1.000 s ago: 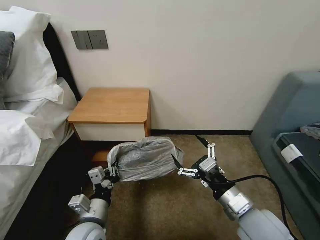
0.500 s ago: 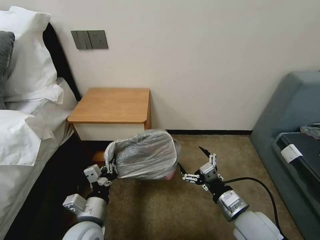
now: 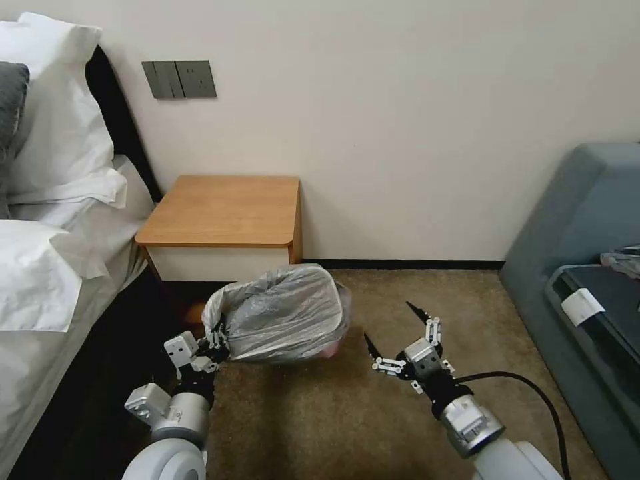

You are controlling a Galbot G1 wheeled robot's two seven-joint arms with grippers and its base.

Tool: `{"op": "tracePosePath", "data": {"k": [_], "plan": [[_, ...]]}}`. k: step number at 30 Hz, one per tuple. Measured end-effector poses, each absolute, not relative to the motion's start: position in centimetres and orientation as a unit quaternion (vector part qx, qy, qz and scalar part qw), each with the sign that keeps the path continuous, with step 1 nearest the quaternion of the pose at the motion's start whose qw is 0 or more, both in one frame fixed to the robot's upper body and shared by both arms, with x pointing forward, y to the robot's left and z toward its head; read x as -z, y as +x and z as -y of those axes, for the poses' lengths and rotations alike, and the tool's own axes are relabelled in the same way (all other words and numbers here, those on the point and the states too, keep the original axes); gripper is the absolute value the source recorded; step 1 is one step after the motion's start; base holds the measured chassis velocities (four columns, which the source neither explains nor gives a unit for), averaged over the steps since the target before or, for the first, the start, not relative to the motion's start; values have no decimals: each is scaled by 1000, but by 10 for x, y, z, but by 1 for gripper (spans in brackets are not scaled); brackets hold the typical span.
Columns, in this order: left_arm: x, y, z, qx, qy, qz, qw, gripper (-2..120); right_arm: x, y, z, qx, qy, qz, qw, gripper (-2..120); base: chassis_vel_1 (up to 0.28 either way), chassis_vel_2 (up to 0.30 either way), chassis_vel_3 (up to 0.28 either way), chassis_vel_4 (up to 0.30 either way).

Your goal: Pick up the garbage bag from the table and place it over the trash can.

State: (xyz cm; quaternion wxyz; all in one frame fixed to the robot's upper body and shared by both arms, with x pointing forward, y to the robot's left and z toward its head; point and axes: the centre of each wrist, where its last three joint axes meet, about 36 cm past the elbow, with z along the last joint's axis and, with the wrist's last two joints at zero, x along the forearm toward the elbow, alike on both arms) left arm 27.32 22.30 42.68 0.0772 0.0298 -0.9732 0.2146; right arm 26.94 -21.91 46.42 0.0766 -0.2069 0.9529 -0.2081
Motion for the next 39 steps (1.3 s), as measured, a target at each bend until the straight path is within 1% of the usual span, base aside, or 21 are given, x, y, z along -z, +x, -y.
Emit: {"op": "tracePosePath", "data": {"k": [1,3,4,5,8,9,11,12,14,15,17,19,20,21,24,25,27,28,29,32,39], "plan": [[-424,273,-222,-206,23,975,77,3,-472,271,216,178,-220,-953,103,100,0,0,0,0],[-420,274,-221,-187,10,980,74,3,-485,271,211,141,-248,-951,123,100,0,0,0,0],[-420,274,-221,-187,10,980,74,3,-485,271,211,141,-248,-951,123,100,0,0,0,0],[-415,276,-221,-162,-3,984,69,3,-495,272,208,122,-279,-944,131,99,0,0,0,0],[-411,281,-221,-125,-18,990,64,3,-512,277,209,144,-340,-922,118,86,0,0,0,0],[-411,281,-221,-125,-18,990,64,3,-512,277,209,144,-340,-922,118,86,0,0,0,0],[-411,281,-218,-111,-29,992,61,3,-522,283,211,171,-379,-905,89,75,0,0,0,0],[-411,281,-218,-111,-29,992,61,3,-522,283,211,171,-379,-905,89,75,0,0,0,0],[-410,280,-215,-83,-35,994,60,3,-531,296,210,195,-410,-889,63,67,0,0,0,0],[-410,280,-215,-83,-35,994,60,3,-531,296,210,195,-410,-889,63,67,0,0,0,0],[-408,278,-211,-67,-36,995,60,3,-534,308,205,210,-428,-878,39,55,0,0,0,0],[-406,276,-209,-54,-36,996,58,3,-526,319,197,216,-440,-872,1,45,0,0,0,0],[-406,276,-209,-54,-36,996,58,3,-526,319,197,216,-440,-872,1,45,0,0,0,0],[-405,276,-208,-48,-36,997,57,3,-520,323,193,216,-443,-870,-21,41,0,0,0,0],[-401,276,-207,-36,-36,997,57,3,-502,338,179,225,-446,-864,-64,28,0,0,0,0],[-401,276,-207,-36,-36,997,57,3,-502,338,179,225,-446,-864,-64,28,0,0,0,0],[-398,276,-206,-36,-39,997,60,3,-491,356,169,240,-446,-859,-80,17,0,0,0,0],[-397,276,-205,-36,-41,997,61,3,-487,363,165,245,-446,-857,-85,14,0,0,0,0],[-397,276,-205,-36,-41,997,61,3,-487,363,165,245,-446,-857,-85,14,0,0,0,0],[-392,276,-200,-34,-44,996,65,3,-476,381,149,253,-453,-847,-110,0,0,0,0,0],[-387,275,-196,-19,-50,997,63,3,-448,395,127,267,-465,-832,-145,0,0,0,0,0]]}}
